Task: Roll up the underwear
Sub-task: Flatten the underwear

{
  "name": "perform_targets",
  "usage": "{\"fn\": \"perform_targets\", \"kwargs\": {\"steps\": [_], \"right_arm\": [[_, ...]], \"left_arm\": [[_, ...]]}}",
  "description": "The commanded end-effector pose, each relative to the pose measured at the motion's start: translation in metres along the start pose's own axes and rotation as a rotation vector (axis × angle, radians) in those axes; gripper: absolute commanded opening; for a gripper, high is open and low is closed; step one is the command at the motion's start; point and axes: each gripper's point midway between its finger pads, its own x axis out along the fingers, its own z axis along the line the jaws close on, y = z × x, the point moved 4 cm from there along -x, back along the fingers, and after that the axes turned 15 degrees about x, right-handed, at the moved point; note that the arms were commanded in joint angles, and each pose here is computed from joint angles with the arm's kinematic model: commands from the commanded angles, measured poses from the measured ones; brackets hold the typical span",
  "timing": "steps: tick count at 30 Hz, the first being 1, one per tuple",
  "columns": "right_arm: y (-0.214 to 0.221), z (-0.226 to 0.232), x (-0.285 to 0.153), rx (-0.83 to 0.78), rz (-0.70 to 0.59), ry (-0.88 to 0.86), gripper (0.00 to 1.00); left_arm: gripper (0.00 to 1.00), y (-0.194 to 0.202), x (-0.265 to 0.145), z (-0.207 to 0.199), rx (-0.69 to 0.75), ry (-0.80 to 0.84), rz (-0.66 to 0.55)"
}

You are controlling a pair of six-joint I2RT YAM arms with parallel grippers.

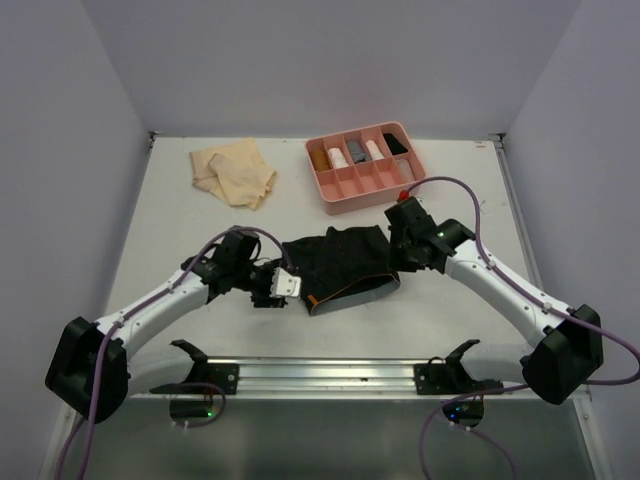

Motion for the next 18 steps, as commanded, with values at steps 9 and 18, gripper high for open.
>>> {"fn": "perform_targets", "kwargs": {"steps": [9,18], "right_arm": [[-0.011,-0.05,0.006,0.147,-0.127,0.115,0.0],[0.013,-0.084,0.026,0.227,-0.075,0.182,0.0]], "left_arm": [[0.54,-0.01,0.03,-0.005,0.26,0.008,0.034],[0.45,-0.024,0.053,-0.017,0.392,0.088,-0.015]]}}
